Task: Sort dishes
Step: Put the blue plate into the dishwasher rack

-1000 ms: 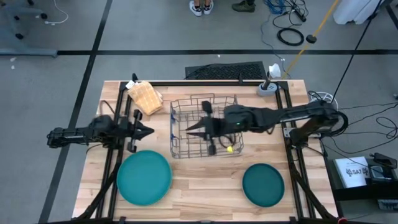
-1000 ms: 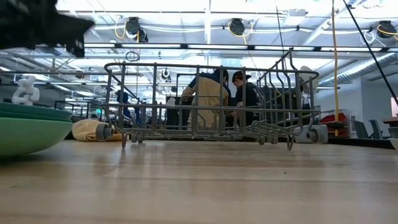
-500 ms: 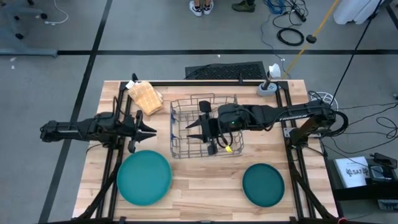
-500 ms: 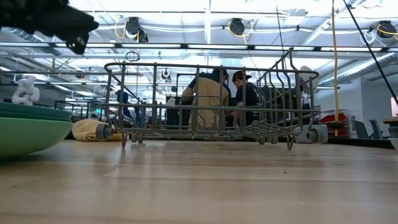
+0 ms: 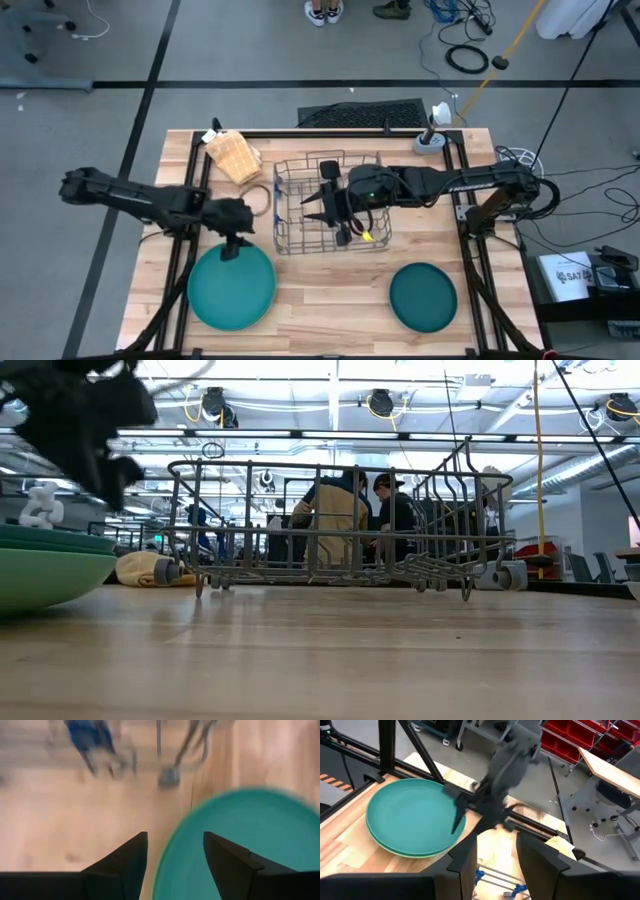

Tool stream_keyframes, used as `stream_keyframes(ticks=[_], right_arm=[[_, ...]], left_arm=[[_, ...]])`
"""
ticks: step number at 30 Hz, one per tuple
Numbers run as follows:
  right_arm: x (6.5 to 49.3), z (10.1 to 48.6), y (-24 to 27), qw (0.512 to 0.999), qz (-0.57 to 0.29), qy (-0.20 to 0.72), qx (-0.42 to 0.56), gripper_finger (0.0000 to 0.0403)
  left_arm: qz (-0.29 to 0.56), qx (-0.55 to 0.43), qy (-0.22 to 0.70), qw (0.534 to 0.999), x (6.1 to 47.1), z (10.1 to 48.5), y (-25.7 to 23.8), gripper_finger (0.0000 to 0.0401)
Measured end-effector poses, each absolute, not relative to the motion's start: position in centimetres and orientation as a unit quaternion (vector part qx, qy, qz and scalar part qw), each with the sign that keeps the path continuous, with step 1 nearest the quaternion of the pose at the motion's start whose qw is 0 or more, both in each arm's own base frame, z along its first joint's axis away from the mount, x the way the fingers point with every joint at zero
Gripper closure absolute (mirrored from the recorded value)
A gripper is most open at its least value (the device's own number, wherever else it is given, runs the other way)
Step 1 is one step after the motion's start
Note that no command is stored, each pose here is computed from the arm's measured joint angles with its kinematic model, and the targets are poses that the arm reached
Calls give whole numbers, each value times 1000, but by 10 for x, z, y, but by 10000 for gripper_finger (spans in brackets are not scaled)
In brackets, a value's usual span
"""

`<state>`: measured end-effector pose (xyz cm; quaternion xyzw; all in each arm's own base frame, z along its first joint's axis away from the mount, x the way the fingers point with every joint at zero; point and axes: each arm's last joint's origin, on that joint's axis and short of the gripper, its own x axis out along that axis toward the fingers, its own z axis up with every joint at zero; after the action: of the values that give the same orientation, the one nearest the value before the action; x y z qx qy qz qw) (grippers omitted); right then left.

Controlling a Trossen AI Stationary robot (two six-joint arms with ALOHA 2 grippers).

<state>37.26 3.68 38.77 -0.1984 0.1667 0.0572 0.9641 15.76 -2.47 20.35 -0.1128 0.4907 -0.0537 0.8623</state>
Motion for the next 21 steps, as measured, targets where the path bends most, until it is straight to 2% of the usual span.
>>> stream_keyframes(ticks=[6, 12, 21], right_arm=[[372, 387, 35, 965, 55, 173, -191, 272], [372, 387, 35, 965, 54, 174, -186, 273], [372, 386, 36, 965, 55, 178, -184, 273]], left_arm=[[-69, -100, 548, 828, 171, 191, -34, 201], [-80, -74, 571, 814, 179, 182, -37, 201], [-47, -51, 620, 782, 184, 163, -36, 201]])
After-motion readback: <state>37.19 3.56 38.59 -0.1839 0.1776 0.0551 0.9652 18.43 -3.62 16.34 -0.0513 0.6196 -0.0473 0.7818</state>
